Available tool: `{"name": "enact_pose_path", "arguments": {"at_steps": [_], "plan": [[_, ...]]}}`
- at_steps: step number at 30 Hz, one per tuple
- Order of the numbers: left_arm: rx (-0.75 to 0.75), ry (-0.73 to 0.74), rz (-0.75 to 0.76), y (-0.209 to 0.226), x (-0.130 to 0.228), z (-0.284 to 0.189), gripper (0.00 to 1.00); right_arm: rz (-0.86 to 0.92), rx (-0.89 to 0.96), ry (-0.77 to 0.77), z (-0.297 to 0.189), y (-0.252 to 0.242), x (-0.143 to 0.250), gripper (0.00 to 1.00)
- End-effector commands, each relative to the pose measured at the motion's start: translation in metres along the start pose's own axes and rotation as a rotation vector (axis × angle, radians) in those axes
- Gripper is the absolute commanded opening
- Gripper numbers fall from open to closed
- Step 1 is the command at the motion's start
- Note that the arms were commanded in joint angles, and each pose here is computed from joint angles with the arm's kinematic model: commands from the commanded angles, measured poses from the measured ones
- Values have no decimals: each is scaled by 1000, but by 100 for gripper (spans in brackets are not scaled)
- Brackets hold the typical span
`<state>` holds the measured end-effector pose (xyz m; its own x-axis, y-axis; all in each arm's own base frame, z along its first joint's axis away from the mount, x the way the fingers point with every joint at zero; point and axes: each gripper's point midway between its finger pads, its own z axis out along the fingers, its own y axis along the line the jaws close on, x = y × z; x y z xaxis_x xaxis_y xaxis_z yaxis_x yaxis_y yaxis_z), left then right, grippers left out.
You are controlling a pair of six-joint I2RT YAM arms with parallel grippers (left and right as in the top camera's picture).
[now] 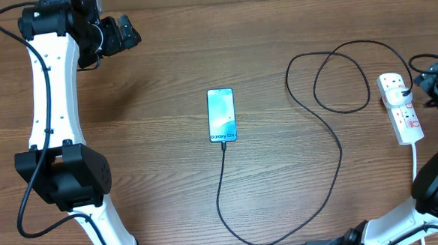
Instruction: Plug charger to phone and switch on socket
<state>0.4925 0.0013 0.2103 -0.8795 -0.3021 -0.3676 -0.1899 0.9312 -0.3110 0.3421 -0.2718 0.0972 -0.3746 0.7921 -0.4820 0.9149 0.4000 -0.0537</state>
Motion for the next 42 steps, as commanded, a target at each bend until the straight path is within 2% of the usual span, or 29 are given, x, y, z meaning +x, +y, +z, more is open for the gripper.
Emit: {"name": "enact_pose_path", "arguments": {"at_steps": [1, 7, 21, 29, 42], "plan": [[14, -17, 1, -5, -3, -7, 100, 66, 39, 1, 3, -14, -3, 100], [15, -17, 1, -5, -3, -7, 100, 131, 70, 55, 5, -28, 7, 100], [14, -17, 1, -5, -3, -7, 100, 70, 73, 140, 14, -32, 35, 100], [14, -17, 1, -5, -3, -7, 100, -6, -23, 119, 27, -16, 37, 100], [14, -17, 1, -5, -3, -7, 100, -33, -39, 84, 42, -15, 43, 100]]}}
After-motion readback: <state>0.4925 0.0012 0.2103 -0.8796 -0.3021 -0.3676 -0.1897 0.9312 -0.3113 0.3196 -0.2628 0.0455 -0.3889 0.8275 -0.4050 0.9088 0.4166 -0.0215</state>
